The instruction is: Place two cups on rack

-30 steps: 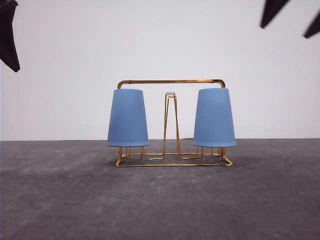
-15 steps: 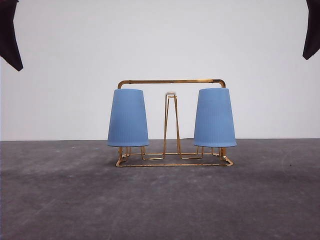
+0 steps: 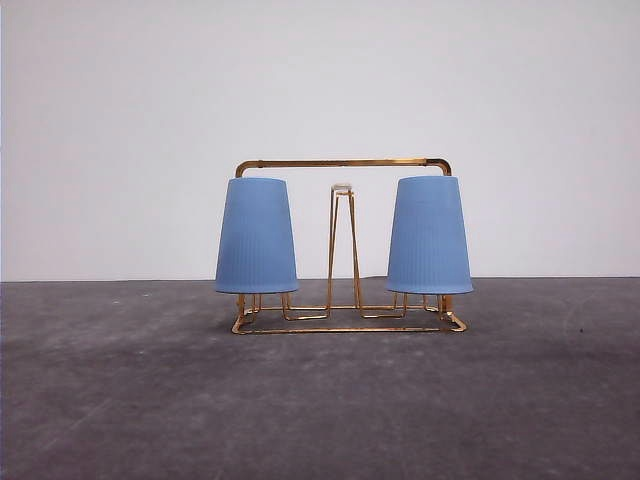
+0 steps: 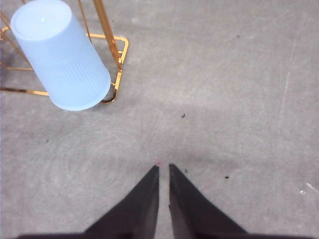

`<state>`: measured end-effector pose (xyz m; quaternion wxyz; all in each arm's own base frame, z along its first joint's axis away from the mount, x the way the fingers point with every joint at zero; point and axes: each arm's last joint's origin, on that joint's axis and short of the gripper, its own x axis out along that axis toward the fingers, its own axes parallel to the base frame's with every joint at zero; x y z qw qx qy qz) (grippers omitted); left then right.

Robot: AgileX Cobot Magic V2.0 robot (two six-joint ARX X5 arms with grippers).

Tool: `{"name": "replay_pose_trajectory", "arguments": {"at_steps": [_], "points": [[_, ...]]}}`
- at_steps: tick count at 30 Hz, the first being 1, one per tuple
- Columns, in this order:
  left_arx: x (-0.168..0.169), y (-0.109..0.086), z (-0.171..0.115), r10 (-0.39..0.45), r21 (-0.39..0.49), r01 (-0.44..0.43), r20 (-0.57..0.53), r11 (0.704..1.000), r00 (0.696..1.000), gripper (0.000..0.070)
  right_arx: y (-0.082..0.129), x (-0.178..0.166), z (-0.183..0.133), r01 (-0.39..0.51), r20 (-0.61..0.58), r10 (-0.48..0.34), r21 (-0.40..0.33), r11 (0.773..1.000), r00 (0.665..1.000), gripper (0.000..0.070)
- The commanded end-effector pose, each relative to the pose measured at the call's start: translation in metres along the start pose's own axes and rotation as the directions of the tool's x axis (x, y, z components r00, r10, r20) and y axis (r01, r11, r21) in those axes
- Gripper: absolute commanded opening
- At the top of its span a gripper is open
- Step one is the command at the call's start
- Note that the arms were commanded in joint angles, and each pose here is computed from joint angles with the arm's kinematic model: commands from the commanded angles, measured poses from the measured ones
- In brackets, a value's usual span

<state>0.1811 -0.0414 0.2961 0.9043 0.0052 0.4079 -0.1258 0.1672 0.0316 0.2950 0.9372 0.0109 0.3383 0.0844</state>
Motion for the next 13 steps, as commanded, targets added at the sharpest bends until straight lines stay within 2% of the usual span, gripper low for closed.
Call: {"name": "replay_pose_trajectory", "arguments": {"at_steps": [1,11,13], "points": [[-0.0013,-0.0008,0.0038,-0.006,0.003,0.006,0.016,1.000,1.000,0.0026,0.0005,-0.0007,0.0041,-0.002,0.025,0.002,0.002,1.000,1.000,0.0022],[-0.0023,-0.0008,0.0036,-0.007,0.003,0.007,0.021,1.000,1.000,0.0026,0.0010,-0.0011,0.0106,-0.007,0.092,0.007,0.000,1.000,0.996,0.0022],[-0.0090,0.0016,0.0013,0.018,0.043,-0.020,0.048,0.999,0.999,0.0026,0.0011,-0.0012,0.0122,-0.009,0.109,0.009,-0.001,1.000,0.994,0.0022]]}}
